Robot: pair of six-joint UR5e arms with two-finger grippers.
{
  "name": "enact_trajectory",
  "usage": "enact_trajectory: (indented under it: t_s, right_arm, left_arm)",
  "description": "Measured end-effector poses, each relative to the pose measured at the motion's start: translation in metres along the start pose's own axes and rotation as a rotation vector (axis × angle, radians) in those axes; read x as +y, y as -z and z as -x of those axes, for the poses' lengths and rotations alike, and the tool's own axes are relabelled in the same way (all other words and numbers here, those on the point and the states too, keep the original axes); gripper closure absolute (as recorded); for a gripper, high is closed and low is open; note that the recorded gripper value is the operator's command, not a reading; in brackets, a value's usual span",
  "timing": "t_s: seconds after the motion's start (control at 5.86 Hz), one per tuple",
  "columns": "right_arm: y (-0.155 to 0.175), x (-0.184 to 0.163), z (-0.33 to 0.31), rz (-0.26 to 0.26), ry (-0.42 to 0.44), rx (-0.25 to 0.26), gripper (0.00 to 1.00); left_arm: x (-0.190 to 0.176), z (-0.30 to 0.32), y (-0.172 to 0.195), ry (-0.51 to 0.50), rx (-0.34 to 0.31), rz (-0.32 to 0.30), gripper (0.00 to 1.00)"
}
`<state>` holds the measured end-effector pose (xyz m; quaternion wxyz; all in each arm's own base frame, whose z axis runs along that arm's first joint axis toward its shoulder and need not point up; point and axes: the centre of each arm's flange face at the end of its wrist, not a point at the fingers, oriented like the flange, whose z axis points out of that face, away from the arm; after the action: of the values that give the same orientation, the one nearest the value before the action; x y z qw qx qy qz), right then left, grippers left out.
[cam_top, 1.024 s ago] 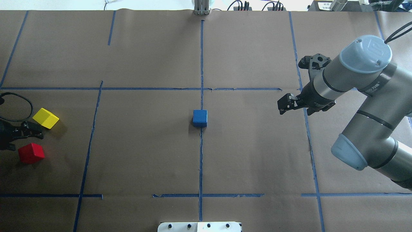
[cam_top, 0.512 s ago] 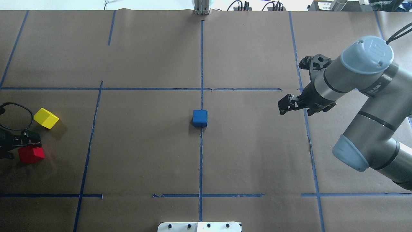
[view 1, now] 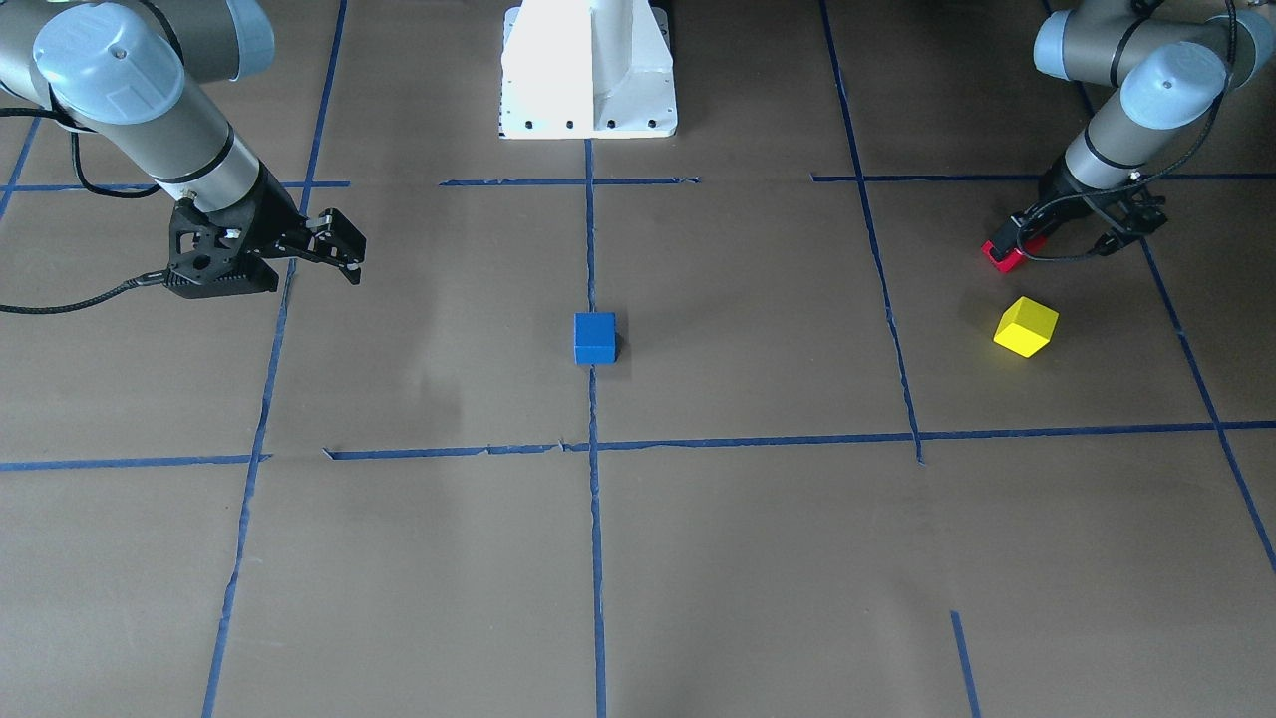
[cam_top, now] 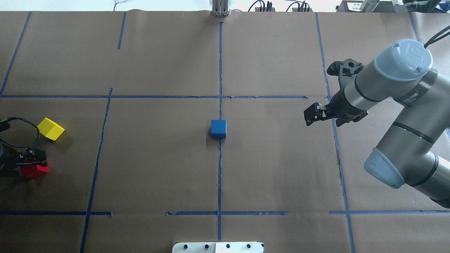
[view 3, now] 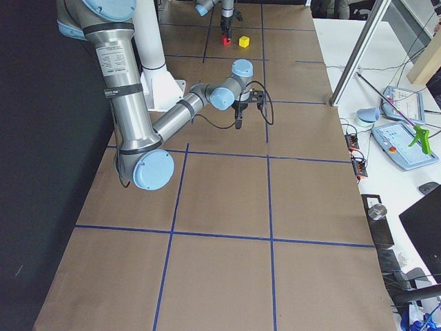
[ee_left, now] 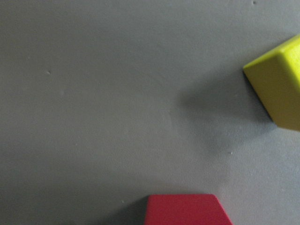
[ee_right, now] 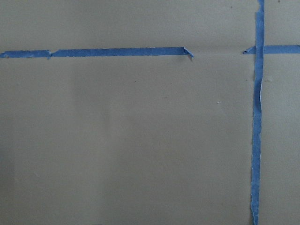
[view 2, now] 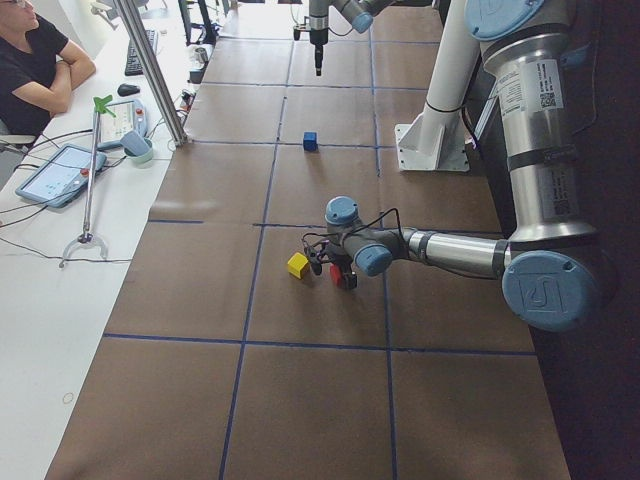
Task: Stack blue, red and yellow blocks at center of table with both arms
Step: 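Withdraw the right gripper while the left gripper reaches to the red cube, then carry the red cube with the left gripper over the blue cube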
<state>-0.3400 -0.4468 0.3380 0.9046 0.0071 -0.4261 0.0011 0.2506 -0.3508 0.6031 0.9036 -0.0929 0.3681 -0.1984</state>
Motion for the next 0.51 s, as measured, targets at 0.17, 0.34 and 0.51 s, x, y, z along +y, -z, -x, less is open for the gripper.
enact_trajectory:
  t_s: [0.17,0.34,0.51]
  right_arm:
    - [0.002,0.001,0.001,-0.002,-0.001,-0.003,0.00]
    - [0.004,0.002,0.001,-0.005,0.000,-0.006,0.00]
    - [0.011,0.002,-0.002,-0.012,0.001,-0.012,0.00]
  left_arm:
    - [0.001,-0.004,0.001,-0.006,0.010,0.007,1.00]
    - [0.003,-0.017,0.006,-0.023,0.034,0.015,1.00]
    - [0.008,-0.052,0.020,-0.060,0.092,0.027,1.00]
